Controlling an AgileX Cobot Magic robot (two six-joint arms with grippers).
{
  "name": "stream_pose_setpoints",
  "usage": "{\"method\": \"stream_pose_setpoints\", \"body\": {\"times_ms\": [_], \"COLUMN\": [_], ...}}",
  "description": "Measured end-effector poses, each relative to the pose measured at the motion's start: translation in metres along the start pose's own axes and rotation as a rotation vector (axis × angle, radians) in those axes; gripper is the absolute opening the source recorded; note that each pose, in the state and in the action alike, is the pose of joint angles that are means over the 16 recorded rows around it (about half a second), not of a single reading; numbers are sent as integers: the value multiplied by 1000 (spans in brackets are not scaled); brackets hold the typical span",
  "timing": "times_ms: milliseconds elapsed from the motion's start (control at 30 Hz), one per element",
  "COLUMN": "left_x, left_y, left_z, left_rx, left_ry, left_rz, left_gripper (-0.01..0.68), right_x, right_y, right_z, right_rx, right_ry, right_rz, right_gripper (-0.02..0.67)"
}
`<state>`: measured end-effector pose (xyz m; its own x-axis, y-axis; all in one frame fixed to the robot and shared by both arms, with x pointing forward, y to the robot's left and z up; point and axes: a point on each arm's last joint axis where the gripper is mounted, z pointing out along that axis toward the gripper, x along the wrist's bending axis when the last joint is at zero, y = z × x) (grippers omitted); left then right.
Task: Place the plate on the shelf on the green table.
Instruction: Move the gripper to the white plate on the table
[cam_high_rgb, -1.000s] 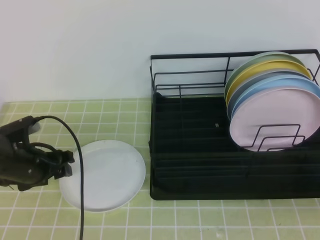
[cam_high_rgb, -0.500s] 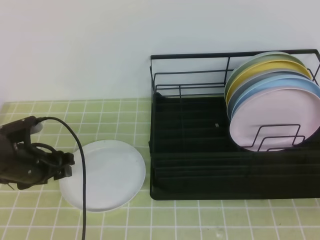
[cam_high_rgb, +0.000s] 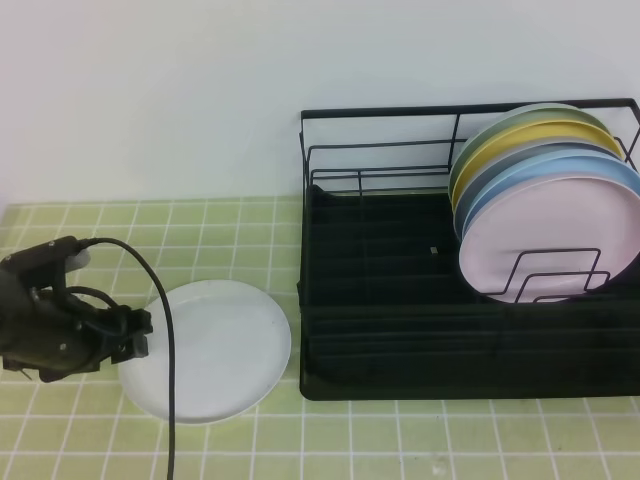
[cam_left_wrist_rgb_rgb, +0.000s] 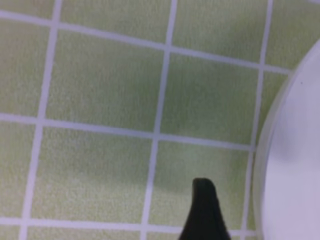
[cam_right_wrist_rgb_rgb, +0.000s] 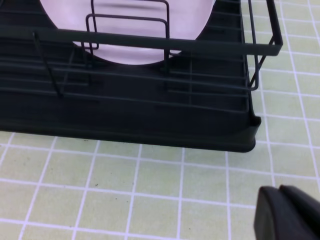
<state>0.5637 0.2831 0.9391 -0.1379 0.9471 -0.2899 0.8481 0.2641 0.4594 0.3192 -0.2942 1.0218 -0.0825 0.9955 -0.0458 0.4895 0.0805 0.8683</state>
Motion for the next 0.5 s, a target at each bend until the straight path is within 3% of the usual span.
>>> {"method": "stream_pose_setpoints", "body": {"times_ms": [267, 500], "left_x": [1, 2], "left_y": [-3, -4], "left_z": [6, 9], "left_rx": [27, 36], "left_ry": [-5, -4], "left_rz": [-12, -17], "left_gripper": [418, 309], "right_x": [0, 0], "right_y": [0, 0], "right_z": [0, 0], "right_rx": [0, 0], "right_ry": [0, 0], "right_rz": [0, 1], "right_gripper": [-3, -3]}}
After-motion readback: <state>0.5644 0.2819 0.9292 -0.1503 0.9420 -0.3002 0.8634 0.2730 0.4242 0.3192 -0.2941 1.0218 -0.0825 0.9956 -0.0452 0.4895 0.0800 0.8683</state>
